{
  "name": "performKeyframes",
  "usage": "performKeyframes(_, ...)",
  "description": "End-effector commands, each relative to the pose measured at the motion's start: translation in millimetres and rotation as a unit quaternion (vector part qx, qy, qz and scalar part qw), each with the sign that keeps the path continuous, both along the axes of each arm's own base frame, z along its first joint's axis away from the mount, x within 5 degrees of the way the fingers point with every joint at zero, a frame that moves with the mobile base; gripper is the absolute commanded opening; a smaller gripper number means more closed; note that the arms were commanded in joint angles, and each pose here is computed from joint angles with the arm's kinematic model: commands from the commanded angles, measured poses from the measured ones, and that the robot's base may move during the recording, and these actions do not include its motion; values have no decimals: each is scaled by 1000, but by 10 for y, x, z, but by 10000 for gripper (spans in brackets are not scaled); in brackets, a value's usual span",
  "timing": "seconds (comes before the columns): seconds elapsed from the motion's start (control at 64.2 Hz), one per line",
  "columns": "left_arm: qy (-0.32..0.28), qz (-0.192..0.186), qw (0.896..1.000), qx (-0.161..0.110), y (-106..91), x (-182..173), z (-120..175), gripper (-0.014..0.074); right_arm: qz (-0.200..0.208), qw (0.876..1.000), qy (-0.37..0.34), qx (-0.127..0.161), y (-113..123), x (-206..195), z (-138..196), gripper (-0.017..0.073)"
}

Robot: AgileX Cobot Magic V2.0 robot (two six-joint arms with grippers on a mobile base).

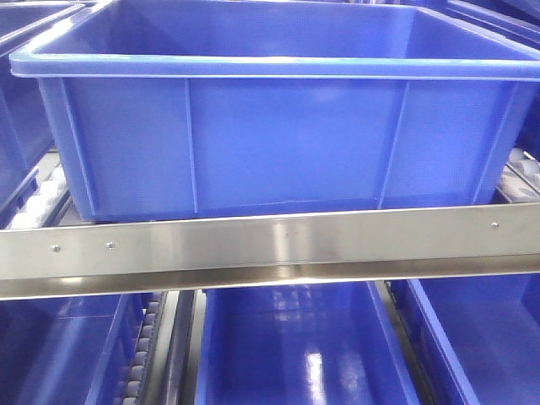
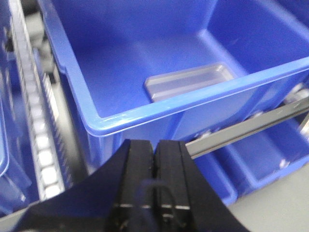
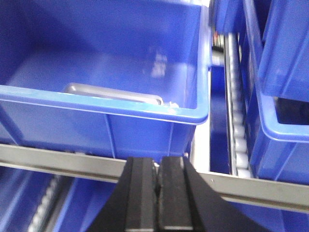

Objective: Grab silver tray and place in blue box

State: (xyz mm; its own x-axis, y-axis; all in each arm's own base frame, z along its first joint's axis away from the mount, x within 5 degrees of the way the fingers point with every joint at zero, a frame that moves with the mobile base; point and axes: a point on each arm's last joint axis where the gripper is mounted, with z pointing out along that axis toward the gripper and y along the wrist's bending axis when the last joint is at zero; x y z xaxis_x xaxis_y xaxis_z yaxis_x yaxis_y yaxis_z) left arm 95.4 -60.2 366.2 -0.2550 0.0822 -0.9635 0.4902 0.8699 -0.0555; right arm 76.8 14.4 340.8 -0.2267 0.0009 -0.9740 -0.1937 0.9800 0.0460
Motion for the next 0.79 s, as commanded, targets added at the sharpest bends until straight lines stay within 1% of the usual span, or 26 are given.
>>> performKeyframes(0.0,-81,-24,995,-45,52,-124,77,-97,16,996,-87,4,-24,-126,40,56)
performKeyframes(0.093,-102,-33,992,-59,118,-228,-61,-97,20,993,-113,5,-57,-235,-131,56)
performKeyframes(0.202,-112,-37,991,-66,152,-283,-169,-97,23,992,-123,6,-70,-287,-278,56)
performKeyframes(0.778,-111,-37,991,-65,152,-283,-183,-105,21,993,-114,4,-73,-282,-303,56)
